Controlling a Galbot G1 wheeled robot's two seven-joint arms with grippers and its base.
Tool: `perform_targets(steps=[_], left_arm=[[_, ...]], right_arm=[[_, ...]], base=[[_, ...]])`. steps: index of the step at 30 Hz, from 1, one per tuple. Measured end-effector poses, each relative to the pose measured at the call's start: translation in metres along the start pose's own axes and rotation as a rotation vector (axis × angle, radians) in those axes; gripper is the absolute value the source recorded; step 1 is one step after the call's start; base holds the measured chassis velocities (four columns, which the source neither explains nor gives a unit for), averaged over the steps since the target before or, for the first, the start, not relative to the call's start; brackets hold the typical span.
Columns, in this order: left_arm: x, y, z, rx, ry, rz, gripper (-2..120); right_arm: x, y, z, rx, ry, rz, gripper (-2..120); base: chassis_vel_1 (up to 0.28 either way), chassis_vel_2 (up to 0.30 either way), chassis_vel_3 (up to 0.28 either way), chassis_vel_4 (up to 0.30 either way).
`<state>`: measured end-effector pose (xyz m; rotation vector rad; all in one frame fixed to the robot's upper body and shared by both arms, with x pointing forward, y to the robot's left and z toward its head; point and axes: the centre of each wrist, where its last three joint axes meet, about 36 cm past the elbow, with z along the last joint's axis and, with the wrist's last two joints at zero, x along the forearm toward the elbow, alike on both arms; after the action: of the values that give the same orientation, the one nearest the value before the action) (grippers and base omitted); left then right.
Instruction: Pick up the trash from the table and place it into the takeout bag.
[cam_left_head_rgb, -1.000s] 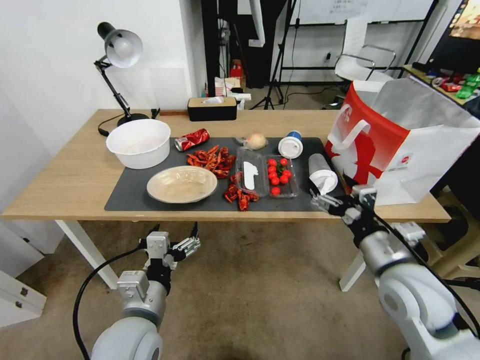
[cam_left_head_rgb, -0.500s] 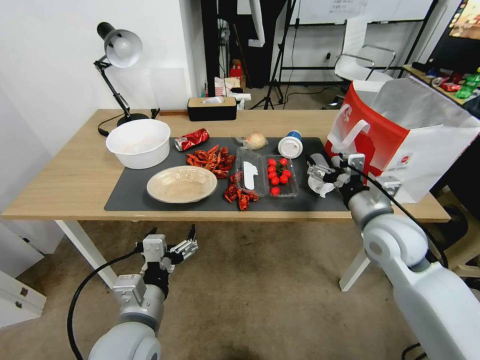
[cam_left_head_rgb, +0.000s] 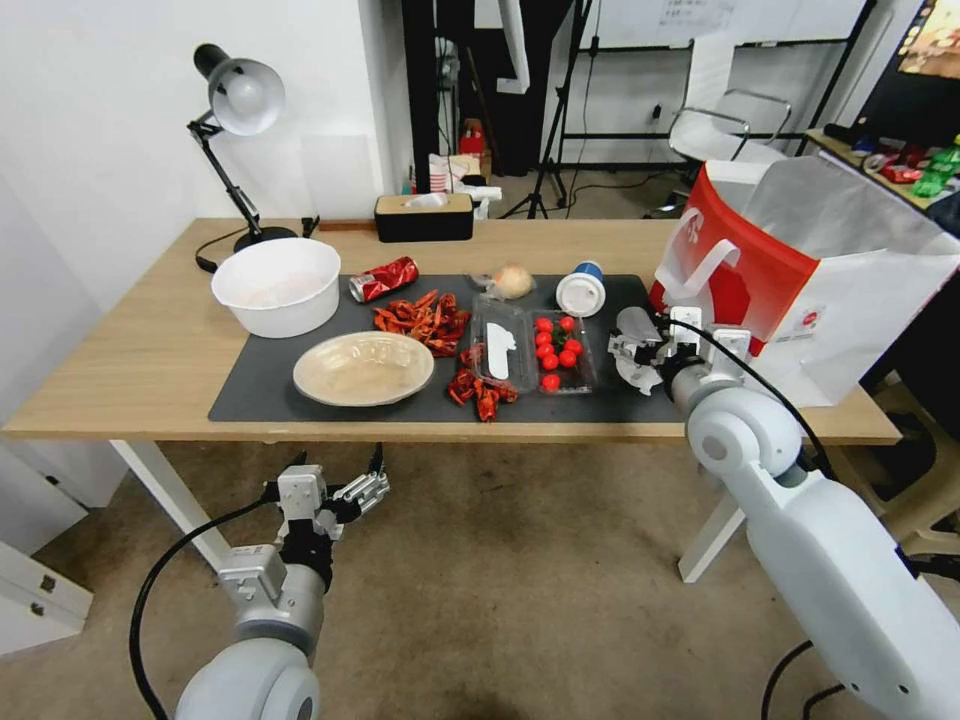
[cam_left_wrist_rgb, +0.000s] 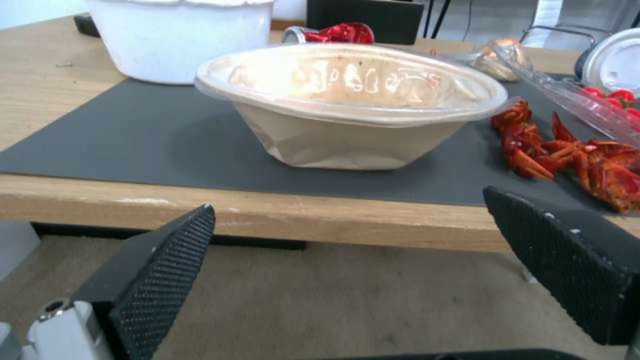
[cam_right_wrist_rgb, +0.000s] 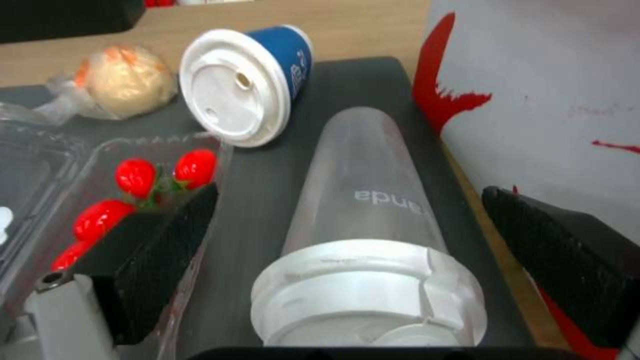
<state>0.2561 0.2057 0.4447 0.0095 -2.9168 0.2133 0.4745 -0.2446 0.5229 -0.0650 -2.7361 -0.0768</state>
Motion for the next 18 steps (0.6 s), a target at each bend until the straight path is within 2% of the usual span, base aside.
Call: perform_targets(steps=[9, 18], left_arm=[[0.0000, -0.0006, 0.0011, 0.002, 0.001, -0.005, 100], [0.0012, -0.0014, 0.0027, -0.010, 0.000, -0.012, 100]], right_arm=[[-0.0039, 0.0085, -0.0022, -0.010, 0.059, 0.037, 100], [-0.0083, 0.0082, -0.0009, -0.012, 0.091, 0.055, 100]], base=[[0.000, 0.000, 0.000, 0.000], [0.000, 0.000, 0.000, 0.000]])
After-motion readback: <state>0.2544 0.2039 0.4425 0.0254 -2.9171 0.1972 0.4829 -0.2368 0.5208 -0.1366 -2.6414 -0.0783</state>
